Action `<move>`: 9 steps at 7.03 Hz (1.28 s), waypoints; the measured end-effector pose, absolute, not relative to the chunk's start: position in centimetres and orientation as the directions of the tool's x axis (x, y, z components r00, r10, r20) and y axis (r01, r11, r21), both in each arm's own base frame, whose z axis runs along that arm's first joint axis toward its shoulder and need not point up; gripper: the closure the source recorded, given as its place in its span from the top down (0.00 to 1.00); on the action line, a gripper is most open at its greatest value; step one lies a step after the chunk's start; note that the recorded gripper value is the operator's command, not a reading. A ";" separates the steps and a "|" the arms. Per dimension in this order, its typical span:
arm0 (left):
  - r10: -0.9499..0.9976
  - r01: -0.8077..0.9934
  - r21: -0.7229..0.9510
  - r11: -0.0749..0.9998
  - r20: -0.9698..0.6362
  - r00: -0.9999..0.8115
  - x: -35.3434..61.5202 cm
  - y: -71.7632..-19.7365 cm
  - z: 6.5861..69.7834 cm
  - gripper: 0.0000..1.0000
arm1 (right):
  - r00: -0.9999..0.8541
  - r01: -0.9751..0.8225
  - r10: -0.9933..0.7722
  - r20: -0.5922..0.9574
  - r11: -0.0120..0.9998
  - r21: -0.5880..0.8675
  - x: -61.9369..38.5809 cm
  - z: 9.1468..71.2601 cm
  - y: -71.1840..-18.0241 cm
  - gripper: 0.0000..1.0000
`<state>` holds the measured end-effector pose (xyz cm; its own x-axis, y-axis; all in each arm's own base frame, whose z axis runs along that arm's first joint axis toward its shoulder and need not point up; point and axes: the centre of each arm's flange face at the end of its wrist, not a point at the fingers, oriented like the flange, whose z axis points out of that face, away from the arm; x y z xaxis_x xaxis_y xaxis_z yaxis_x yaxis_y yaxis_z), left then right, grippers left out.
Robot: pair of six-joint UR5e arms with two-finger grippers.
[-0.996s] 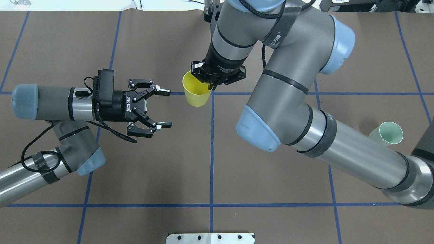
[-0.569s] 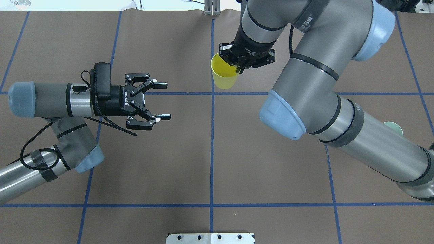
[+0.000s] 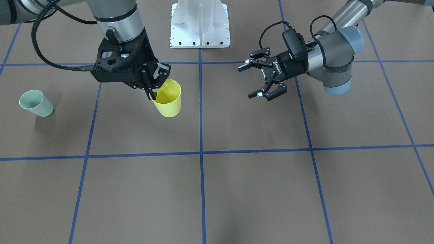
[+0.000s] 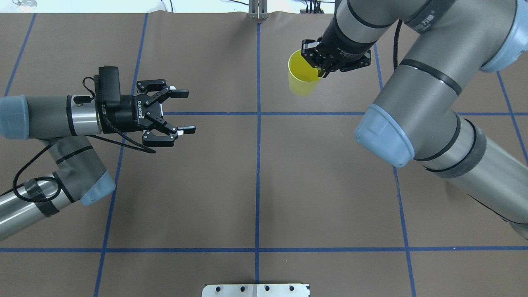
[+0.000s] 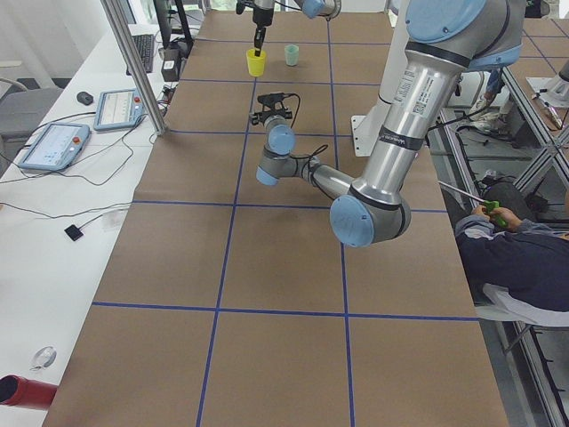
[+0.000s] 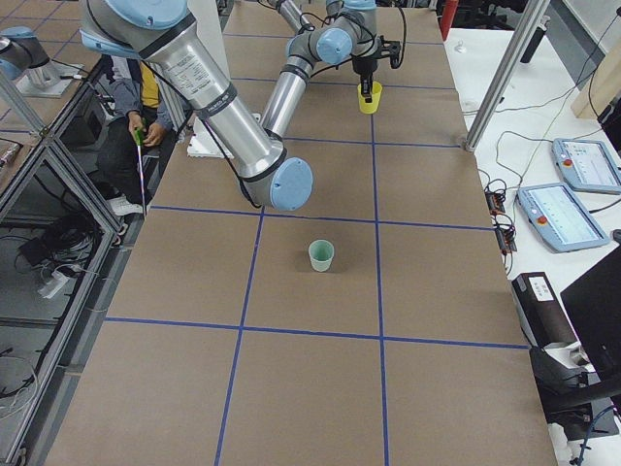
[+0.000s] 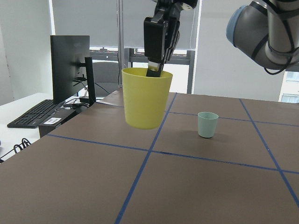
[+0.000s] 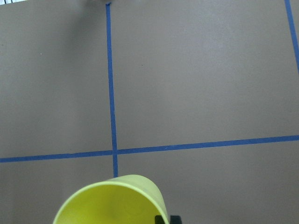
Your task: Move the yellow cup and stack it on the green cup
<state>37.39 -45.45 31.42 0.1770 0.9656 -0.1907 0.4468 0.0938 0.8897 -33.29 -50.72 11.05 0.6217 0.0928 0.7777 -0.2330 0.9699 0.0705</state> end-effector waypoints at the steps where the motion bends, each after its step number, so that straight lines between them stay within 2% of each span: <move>1: 0.964 0.440 0.892 0.098 -0.195 0.180 37.2 -45.4 32.0 1.00 | 0.618 -0.240 0.094 0.781 0.968 0.073 -32.4 11.4 -50.4 0.00; 6: 0.956 0.419 0.902 0.106 -0.208 0.207 35.6 -45.8 33.9 1.00 | 0.627 -0.257 0.118 0.770 0.964 0.062 -30.7 13.0 -50.0 0.00; 9: 0.909 0.315 0.932 0.178 -0.278 0.310 29.7 -50.1 37.2 1.00 | 0.648 -0.255 0.100 0.755 0.963 0.091 -28.9 14.2 -51.2 0.00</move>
<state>29.70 -50.11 37.16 0.3101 0.9091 -0.2782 0.3155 0.1777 0.9321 -28.95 -51.24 14.21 0.6483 0.1003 0.7548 -0.2547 0.9628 0.0908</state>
